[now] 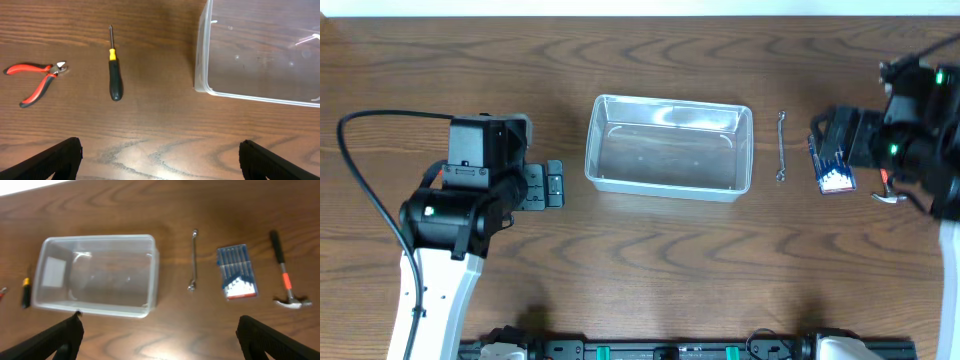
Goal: Pack container
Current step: 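Lower the right gripper and grasp the blue screwdriver set case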
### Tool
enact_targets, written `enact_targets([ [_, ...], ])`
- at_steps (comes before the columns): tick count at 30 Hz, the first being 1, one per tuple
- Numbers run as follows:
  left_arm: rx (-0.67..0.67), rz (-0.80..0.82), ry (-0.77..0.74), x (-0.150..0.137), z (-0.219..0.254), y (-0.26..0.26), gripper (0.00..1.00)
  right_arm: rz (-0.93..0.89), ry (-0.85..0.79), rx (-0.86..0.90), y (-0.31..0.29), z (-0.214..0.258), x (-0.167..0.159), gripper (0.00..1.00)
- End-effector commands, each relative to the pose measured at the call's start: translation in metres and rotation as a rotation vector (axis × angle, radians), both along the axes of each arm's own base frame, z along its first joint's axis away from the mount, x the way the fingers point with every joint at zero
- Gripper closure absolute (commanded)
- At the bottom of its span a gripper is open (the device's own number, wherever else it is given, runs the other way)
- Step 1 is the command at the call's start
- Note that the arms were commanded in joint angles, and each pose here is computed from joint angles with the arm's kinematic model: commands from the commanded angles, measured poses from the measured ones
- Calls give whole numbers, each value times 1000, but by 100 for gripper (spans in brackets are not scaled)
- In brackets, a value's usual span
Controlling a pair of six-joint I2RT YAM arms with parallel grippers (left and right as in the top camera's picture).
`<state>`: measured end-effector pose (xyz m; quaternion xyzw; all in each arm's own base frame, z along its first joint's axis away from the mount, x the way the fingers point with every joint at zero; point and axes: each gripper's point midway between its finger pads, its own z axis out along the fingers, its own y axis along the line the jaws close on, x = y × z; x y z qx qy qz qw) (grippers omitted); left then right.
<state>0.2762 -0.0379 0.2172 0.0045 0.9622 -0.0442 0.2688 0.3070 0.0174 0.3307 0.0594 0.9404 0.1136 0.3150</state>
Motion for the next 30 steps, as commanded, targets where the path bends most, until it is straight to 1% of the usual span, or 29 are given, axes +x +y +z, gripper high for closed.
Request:
enact_targets([
  [1,-5,-9,-18,2,8,-1,2,81,32,33,9,3,6,1],
  [2,-5,-8,-17,2,8,-1,2,61,54,25,6,-2,8,1],
  [4,-5,-8,-16,2,8,-1,2,-66,128,-16,-13,-18,10,1],
  [5,-5,-8,-15,2,7,-1,2,-99,163,-51,-20,-25,11,1],
  [8,-4,-8,-6,0,6,-1,2,-151,262,-144,-40,-52,20,1],
  [10,-3,-8,2,-2,5,-1,2,-155,311,-159,-44,-69,31,1],
  [16,-1,-8,13,-4,4,-1,2,-47,364,-206,-49,-118,76,1],
  [18,-1,-8,13,-4,4,-1,2,25,436,-251,-54,-141,77,1],
  [21,-1,-8,12,-4,4,-1,1,-8,546,-352,-79,-168,74,1],
  [23,-1,-8,13,-4,4,-1,2,-4,578,-355,-89,-185,79,1],
  [27,-1,-8,12,-4,4,-1,2,85,602,-317,-101,-218,91,1],
  [30,-1,-8,12,-4,4,-1,2,146,638,-323,-109,-240,93,1],
])
